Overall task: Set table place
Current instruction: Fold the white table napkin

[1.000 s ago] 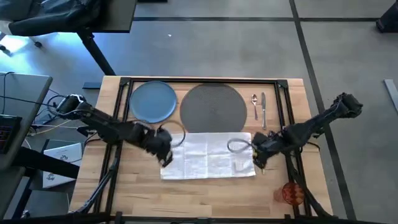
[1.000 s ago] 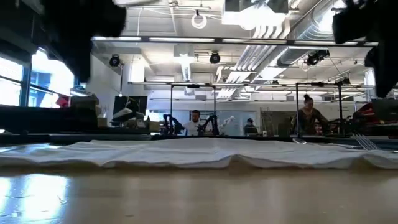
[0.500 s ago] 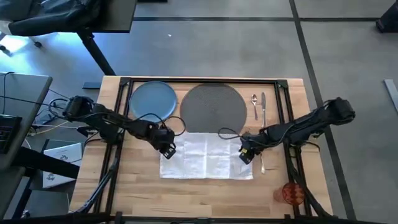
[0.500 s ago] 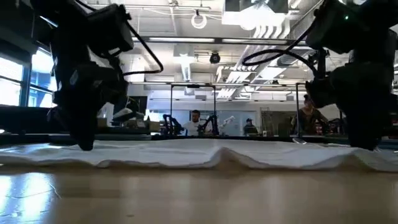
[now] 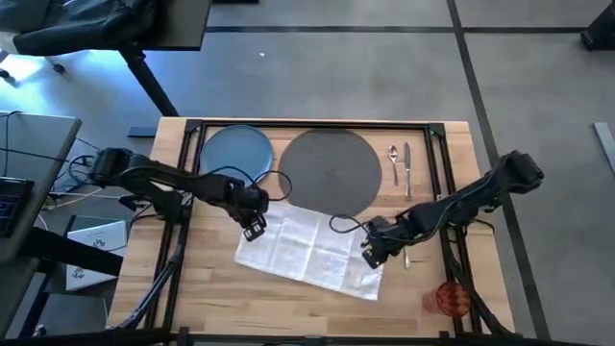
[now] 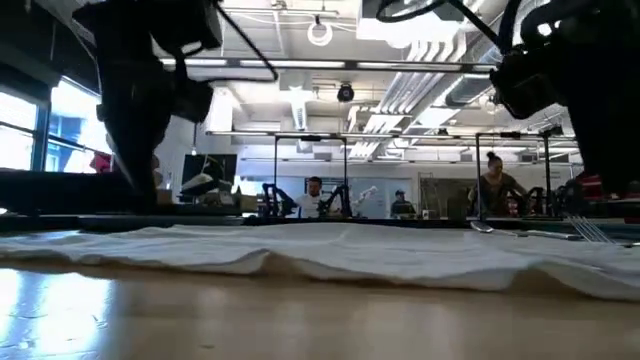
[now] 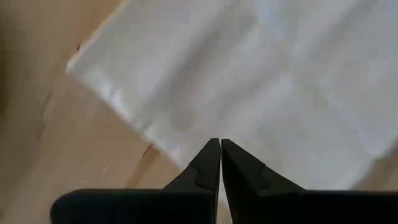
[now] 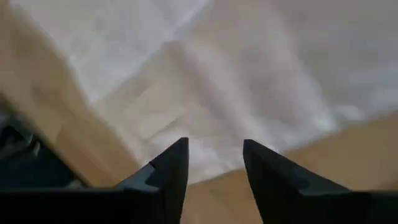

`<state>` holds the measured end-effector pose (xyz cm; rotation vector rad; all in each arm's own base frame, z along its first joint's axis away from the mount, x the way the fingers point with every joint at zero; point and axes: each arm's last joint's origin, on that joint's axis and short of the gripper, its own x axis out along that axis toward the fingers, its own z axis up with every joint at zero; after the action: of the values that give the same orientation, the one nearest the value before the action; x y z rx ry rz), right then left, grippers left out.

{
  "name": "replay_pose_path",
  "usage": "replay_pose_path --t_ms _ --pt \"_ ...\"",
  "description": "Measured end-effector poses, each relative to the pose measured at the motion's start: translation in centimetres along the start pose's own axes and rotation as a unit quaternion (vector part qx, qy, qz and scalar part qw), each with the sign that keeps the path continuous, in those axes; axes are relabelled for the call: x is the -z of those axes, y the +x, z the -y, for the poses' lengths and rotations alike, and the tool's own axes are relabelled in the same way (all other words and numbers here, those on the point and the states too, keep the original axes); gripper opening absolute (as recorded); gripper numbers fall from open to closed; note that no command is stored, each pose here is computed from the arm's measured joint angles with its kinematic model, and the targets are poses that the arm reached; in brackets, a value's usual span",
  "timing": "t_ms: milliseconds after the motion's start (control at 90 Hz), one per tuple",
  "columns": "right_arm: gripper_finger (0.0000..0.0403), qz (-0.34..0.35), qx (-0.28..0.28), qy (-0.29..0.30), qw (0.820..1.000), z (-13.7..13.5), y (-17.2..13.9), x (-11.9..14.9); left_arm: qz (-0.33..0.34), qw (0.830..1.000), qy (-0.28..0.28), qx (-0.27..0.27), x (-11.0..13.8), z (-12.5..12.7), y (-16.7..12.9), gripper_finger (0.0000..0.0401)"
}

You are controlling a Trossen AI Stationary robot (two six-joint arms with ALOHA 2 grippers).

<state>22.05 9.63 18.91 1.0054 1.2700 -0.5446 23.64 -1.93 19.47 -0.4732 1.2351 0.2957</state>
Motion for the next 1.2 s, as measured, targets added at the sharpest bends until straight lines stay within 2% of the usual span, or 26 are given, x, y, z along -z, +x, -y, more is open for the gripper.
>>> replay_pose_path --t_ms 144,289,411,556,700,867,944,1067,1200 --pt "0.0224 0.000 0.055 0.086 0.995 2.8 0.4 -0.9 0.037 0.999 0.027 0.022 -0.6 0.4 -0.3 0.0000" --pt "0.0267 0.007 0.049 0.121 0.991 4.7 2.1 -2.1 0.049 0.997 0.050 0.034 -0.9 0.6 -0.4 0.0000" --pt "0.0257 0.032 0.022 0.140 0.989 5.6 3.2 -3.1 0.048 0.997 0.056 0.035 -0.9 0.6 -0.4 0.0000" --pt "0.0203 0.036 0.018 0.146 0.988 6.6 3.9 -3.4 0.053 0.995 0.063 0.059 -1.1 0.9 -0.4 0.0000" --pt "0.0122 0.039 0.015 0.111 0.993 6.6 4.0 -3.4 0.087 0.991 0.060 0.085 -2.0 1.6 -1.1 0.0000" --pt "0.0015 0.053 -0.017 0.038 0.998 4.5 2.7 -4.1 0.207 0.972 0.077 0.083 -4.7 2.7 -3.2 0.0000" --pt "0.0009 0.063 -0.032 -0.007 0.997 3.1 1.4 -4.7 0.261 0.957 0.078 0.098 -6.1 3.1 -3.9 0.0000" --pt "0.0002 0.103 -0.032 -0.071 0.992 0.9 -1.4 -5.6 0.300 0.946 0.066 0.107 -8.0 2.9 -3.1 0.0001" --pt "0.0001 0.159 -0.058 -0.191 0.967 -1.8 -4.4 -6.3 0.327 0.931 0.089 0.133 -9.7 2.8 -1.7 0.0023"
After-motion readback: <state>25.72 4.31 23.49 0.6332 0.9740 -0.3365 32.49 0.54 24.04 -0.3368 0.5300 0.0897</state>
